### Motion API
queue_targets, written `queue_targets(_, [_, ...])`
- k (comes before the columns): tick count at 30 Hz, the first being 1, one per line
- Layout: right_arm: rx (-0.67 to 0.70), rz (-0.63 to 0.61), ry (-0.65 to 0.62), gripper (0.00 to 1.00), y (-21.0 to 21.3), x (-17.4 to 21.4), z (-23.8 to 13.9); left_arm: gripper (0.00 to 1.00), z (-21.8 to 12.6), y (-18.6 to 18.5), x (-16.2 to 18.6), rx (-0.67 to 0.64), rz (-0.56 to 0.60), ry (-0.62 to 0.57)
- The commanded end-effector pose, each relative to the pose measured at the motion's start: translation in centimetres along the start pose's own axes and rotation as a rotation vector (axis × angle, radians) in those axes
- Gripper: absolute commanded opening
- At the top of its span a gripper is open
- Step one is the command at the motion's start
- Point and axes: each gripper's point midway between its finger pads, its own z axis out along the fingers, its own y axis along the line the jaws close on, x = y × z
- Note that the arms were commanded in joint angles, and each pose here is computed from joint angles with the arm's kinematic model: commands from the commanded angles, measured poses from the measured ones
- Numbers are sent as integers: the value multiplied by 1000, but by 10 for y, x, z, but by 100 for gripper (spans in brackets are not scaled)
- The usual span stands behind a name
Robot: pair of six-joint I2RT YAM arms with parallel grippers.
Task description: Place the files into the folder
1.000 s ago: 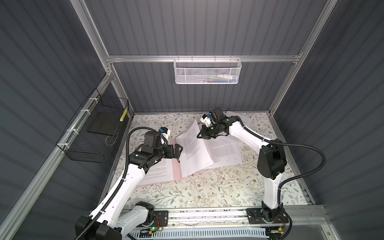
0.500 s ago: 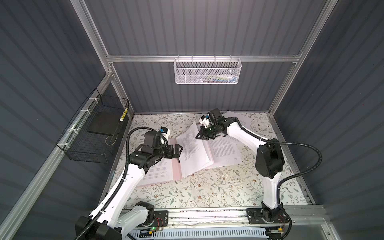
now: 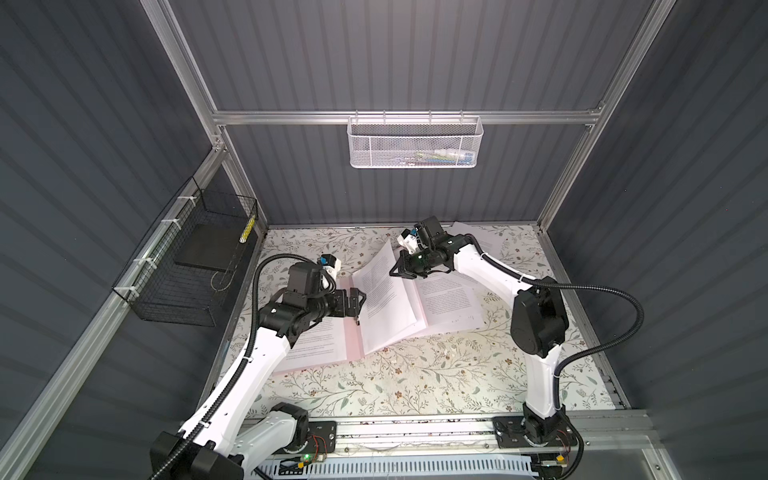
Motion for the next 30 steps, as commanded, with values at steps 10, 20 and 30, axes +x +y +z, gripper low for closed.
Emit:
queue_targets(10, [4,15,49,0,-8,11,18,100,-2,-2,2,16,10,5])
queue_targets(20, [-1,16,51,0,-9,11,21,100,-1,-2,1,16,10,4])
queue_targets(30, [6,11,9,0,-3,9,8,100,-1,-2,2,16,10,7])
